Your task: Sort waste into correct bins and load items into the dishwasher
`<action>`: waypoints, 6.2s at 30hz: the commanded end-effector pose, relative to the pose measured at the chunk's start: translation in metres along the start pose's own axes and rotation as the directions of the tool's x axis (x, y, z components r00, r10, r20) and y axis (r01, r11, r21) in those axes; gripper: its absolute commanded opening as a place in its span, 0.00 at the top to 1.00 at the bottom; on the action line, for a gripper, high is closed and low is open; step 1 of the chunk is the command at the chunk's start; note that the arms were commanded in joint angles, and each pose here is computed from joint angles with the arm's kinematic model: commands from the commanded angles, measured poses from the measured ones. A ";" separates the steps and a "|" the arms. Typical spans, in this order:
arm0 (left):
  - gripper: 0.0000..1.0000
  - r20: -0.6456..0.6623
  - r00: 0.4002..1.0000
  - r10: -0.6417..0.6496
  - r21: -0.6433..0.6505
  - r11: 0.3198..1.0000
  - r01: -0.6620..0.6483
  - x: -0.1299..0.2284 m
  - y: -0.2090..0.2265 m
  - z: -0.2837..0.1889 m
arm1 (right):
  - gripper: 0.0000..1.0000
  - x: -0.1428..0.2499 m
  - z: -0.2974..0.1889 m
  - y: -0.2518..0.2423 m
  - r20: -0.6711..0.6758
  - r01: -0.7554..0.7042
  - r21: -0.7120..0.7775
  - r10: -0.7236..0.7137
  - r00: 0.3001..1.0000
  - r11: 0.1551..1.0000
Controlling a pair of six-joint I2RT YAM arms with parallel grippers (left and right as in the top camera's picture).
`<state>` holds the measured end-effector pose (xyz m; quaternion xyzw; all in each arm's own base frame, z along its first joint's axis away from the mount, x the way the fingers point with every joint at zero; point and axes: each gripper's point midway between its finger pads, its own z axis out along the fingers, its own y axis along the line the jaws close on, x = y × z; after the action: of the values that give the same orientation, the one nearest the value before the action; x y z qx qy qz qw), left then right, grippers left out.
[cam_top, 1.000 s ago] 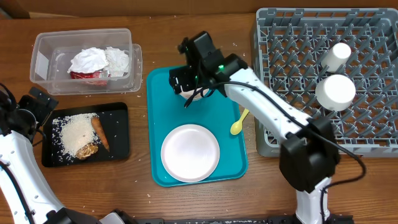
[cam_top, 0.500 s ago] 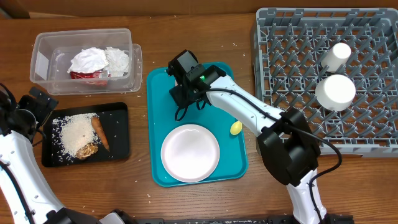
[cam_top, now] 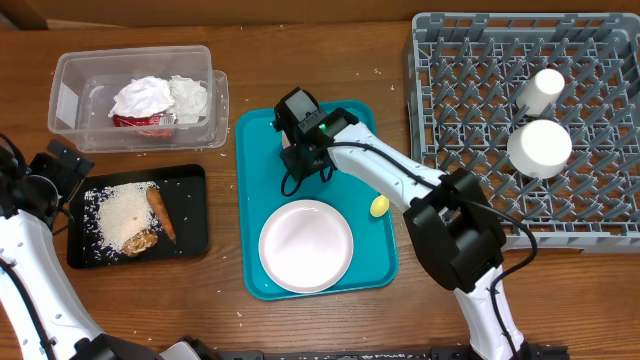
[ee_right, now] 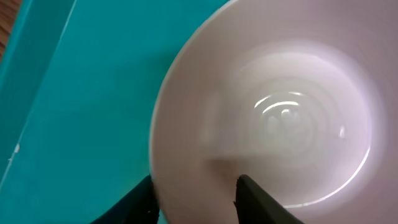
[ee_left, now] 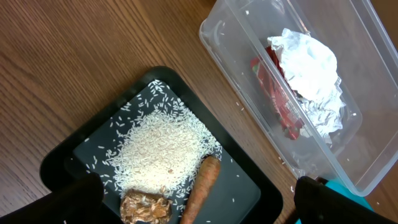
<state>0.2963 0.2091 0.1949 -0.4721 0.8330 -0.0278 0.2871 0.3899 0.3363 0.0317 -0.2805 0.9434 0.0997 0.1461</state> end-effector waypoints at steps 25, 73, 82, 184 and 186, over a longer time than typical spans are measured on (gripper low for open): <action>0.00 0.007 1.000 -0.011 -0.005 1.000 0.011 -0.003 0.001 0.000 | 0.96 -0.071 -0.250 -0.160 0.314 -0.483 0.049 0.446 0.838 0.874; 0.00 0.007 1.000 -0.011 -0.006 1.000 0.011 -0.003 0.001 0.000 | 0.96 0.167 -0.293 -0.459 0.331 -0.444 -0.783 0.897 0.294 0.435; 0.00 0.007 1.000 -0.011 -0.006 1.000 0.011 -0.003 0.001 0.000 | 0.96 0.155 -0.288 -0.450 0.310 -0.438 -0.790 0.896 0.317 0.429; 0.00 0.007 1.000 -0.011 -0.006 1.000 0.011 -0.003 0.001 0.000 | 0.96 0.153 -0.299 -0.509 0.499 -0.934 0.151 0.791 0.354 0.323; 0.00 0.007 1.000 -0.011 -0.006 1.000 0.011 -0.003 0.001 0.000 | 0.96 0.138 -0.321 -0.494 0.509 -0.925 0.047 0.788 0.346 0.376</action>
<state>0.2963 0.2091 0.1949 -0.4721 0.8330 -0.0278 0.2871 0.4755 -0.2526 0.1515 0.3424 0.9142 -0.0253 0.2153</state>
